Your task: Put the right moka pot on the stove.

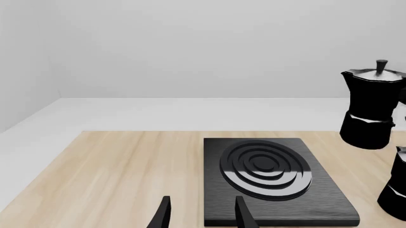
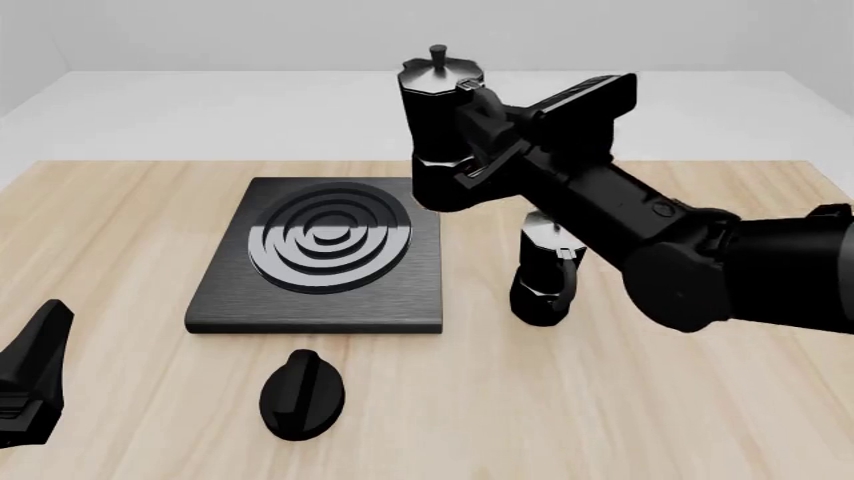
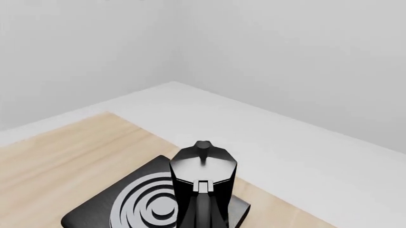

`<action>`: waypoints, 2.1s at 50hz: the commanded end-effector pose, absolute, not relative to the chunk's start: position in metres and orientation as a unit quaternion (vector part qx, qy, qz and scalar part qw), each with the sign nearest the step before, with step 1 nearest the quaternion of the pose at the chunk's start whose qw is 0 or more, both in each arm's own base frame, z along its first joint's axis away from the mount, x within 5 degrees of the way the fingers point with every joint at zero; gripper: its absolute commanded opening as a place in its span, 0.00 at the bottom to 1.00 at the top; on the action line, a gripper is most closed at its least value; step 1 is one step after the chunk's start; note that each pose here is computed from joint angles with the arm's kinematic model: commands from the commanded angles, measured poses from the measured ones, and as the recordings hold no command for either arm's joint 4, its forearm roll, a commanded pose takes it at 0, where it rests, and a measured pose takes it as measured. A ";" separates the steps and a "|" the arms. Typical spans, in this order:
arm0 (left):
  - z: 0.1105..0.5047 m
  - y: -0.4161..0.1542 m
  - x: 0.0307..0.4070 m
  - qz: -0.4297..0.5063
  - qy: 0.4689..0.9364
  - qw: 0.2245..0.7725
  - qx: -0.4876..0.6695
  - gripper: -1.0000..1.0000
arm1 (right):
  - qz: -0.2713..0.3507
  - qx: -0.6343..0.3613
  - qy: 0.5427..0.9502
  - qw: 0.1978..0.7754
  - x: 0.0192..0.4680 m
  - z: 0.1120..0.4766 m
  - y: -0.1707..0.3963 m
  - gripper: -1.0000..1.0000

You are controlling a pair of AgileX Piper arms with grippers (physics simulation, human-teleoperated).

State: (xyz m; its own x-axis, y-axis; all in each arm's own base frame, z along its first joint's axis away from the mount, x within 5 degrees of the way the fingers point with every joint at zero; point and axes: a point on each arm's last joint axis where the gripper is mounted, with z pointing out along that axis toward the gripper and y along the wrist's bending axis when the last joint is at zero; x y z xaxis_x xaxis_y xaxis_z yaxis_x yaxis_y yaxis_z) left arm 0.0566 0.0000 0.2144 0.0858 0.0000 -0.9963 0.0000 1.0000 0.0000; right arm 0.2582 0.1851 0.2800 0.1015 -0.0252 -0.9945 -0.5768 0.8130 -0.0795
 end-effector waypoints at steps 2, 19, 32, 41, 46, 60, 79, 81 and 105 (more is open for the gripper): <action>0.214 0.000 0.057 0.000 0.676 0.737 0.000 1.00 | 0.219 -0.227 0.620 0.718 0.276 0.277 0.209 0.00; 0.214 0.000 0.057 0.000 0.676 0.737 0.000 1.00 | 0.242 -0.229 0.609 0.719 0.289 0.265 0.236 0.00; 0.214 0.000 0.057 0.000 0.676 0.737 0.000 1.00 | 0.244 -0.236 0.615 0.711 0.309 0.244 0.258 0.00; 0.214 0.000 0.057 0.000 0.676 0.737 0.000 1.00 | 0.250 -0.244 0.616 0.706 0.316 0.237 0.276 0.00; 0.214 0.000 0.057 0.000 0.676 0.737 0.000 1.00 | 0.256 -0.246 0.616 0.704 0.320 0.232 0.286 0.00; 0.214 0.000 0.057 0.000 0.676 0.737 0.000 1.00 | 0.257 -0.254 0.618 0.698 0.334 0.217 0.307 0.00; 0.214 0.000 0.057 0.000 0.676 0.737 0.000 1.00 | 0.263 -0.255 0.628 0.686 0.351 0.192 0.329 0.00; 0.214 0.000 0.057 0.000 0.676 0.737 0.000 1.00 | 0.263 -0.256 0.630 0.684 0.352 0.188 0.330 0.00; 0.214 0.000 0.057 0.000 0.676 0.737 0.000 1.00 | 0.265 -0.247 0.653 0.665 0.351 0.162 0.322 0.00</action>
State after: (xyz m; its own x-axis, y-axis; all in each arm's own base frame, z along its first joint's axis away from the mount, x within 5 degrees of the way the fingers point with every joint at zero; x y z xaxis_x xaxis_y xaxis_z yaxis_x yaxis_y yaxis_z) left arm 0.0566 0.0000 0.2144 0.0858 0.0000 -0.9963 0.0000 1.0000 0.0000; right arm 0.3518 0.3259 0.1663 0.0195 0.0198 -0.9996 -0.6795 0.7336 0.0012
